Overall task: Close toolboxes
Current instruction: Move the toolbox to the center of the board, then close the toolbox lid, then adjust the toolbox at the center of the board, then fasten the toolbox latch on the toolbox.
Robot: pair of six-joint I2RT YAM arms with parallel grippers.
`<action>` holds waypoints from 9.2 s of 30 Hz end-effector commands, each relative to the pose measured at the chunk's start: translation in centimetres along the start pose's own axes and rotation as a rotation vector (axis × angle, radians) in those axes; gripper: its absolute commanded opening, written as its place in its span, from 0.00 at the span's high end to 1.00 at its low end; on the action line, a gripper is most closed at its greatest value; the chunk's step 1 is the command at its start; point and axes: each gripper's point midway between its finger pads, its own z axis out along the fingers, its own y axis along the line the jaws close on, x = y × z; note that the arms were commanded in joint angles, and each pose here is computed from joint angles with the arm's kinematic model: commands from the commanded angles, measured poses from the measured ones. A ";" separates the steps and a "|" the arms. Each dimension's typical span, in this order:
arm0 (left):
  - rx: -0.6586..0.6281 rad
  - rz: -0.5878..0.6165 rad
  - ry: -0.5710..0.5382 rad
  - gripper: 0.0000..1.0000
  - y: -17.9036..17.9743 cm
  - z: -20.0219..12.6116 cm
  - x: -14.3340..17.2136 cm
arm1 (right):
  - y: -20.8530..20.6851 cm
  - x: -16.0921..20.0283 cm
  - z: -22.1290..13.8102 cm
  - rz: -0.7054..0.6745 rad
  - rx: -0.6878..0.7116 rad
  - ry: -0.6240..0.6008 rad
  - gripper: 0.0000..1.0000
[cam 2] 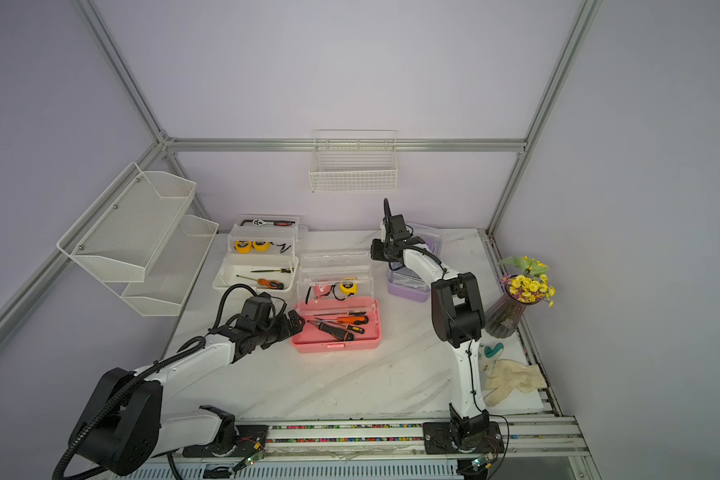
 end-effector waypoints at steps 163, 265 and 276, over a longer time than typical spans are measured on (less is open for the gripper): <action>0.313 0.024 -0.430 0.00 -9.8 -10.2 -15.5 | 0.4 17.5 -18.5 -0.165 -0.091 -0.597 0.60; 0.357 0.329 0.063 0.00 -15.3 4.7 -9.6 | 8.3 22.9 -12.8 -0.635 -0.390 -0.544 0.26; 0.332 0.326 0.121 0.01 -14.3 5.7 -7.9 | 10.5 21.8 -12.2 -0.649 -0.413 -0.630 0.27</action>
